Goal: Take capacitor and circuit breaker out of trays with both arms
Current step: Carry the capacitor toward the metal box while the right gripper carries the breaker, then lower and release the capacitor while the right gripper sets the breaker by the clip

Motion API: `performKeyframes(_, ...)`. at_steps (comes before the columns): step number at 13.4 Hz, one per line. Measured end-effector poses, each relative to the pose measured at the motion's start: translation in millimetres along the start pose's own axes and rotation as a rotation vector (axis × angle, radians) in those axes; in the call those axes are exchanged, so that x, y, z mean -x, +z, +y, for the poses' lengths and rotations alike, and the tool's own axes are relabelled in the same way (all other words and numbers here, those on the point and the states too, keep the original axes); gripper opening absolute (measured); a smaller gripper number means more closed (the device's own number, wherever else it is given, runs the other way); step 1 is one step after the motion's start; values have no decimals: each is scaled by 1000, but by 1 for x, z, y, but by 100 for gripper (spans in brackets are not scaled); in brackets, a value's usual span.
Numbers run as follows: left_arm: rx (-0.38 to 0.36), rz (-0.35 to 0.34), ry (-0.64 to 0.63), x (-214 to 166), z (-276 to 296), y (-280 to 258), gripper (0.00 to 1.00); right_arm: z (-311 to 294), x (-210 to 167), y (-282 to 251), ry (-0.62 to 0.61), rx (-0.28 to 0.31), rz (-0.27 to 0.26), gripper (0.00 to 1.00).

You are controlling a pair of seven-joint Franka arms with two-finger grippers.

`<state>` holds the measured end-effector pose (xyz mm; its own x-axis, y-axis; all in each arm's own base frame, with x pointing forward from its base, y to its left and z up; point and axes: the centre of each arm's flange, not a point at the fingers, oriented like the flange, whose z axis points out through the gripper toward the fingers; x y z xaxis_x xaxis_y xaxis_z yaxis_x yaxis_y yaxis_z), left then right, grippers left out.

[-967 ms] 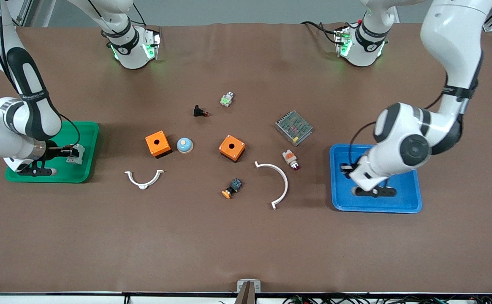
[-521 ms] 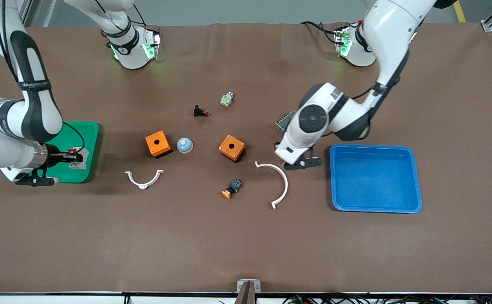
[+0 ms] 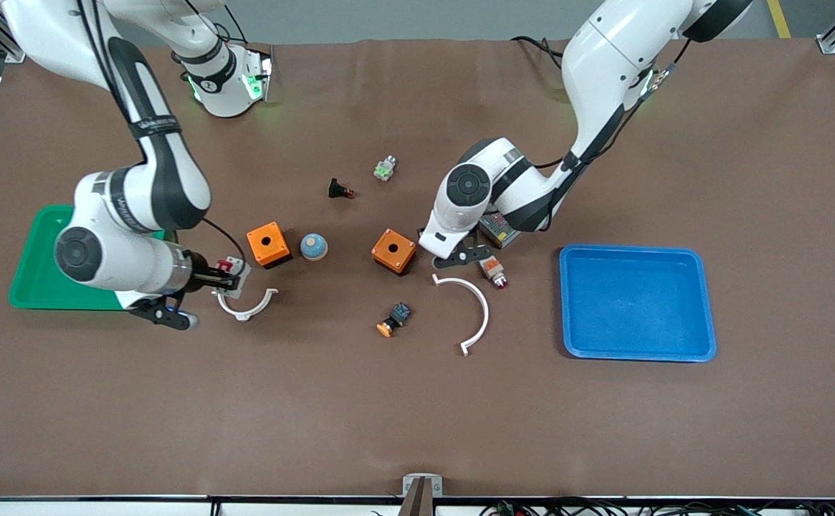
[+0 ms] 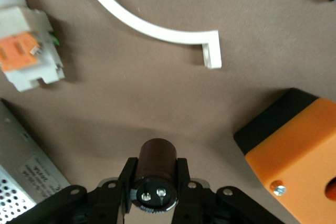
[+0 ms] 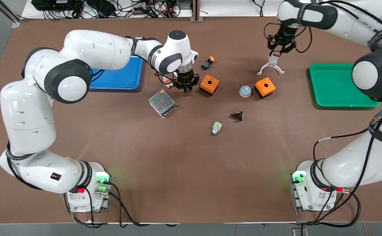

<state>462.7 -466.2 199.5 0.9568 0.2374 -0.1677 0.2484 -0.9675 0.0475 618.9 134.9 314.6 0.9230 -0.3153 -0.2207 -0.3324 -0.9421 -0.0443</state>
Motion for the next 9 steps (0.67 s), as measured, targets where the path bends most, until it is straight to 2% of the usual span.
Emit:
performKeyframes(5, -13, -17, -28, 10, 4, 16, 35, -57, 11, 66, 57, 17, 28, 40)
performKeyframes(6, -12, -16, -31, 9, 3, 16, 40, -59, 11, 76, 57, 23, 25, 40)
performKeyframes(9, -4, -6, -55, 2, 3, 10, 70, -56, 5, 91, 66, 31, 23, 40)
